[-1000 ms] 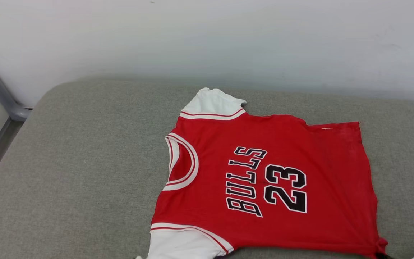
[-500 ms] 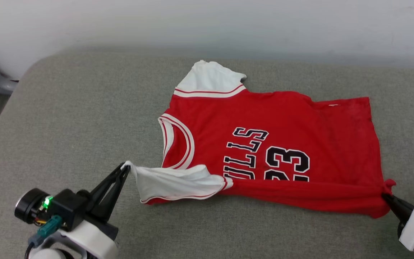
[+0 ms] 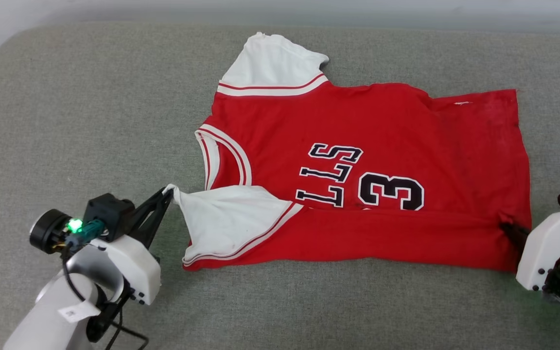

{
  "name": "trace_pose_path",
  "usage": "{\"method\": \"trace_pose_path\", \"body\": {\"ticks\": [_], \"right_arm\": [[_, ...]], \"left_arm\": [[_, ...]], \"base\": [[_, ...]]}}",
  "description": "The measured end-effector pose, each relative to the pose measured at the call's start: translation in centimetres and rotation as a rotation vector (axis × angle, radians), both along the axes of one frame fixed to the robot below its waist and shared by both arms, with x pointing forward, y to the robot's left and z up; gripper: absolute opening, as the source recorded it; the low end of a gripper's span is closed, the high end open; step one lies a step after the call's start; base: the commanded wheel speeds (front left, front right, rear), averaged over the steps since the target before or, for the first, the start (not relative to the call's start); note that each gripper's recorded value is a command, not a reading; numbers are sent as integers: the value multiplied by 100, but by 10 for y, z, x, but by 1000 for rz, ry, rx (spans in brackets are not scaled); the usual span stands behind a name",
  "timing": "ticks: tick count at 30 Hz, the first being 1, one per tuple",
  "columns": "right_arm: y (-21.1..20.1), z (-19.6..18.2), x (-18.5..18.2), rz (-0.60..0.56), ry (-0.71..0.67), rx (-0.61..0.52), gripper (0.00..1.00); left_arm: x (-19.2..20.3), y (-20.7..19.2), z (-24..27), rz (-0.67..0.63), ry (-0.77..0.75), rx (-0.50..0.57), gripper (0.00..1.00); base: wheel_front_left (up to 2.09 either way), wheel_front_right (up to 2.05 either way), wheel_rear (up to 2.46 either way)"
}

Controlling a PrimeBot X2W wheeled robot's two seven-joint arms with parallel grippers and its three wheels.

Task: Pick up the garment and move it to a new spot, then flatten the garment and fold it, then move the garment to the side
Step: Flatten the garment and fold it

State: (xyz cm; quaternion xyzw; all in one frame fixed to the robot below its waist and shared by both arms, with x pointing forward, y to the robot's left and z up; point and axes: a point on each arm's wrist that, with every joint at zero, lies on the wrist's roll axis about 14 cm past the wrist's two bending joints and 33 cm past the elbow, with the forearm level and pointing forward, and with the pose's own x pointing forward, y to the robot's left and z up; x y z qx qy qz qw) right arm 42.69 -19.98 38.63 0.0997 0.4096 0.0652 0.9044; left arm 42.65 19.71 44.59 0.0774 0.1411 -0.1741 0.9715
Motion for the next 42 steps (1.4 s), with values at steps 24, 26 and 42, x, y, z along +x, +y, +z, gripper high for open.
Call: {"method": "trace_pose_path", "body": {"ticks": [24, 26, 42], "right_arm": [[-6, 66, -9, 80, -344, -189, 100], [-9, 63, -16, 67, -322, -189, 100], [-18, 48, -35, -19, -254, -167, 100]], "left_arm": [[-36, 7, 19, 241, -61, -292, 100], [-44, 3, 16, 253, -32, -313, 100], [-66, -24, -34, 245, 234, -271, 100]], "base": [[0, 0, 0], [0, 0, 0], [0, 0, 0]]}}
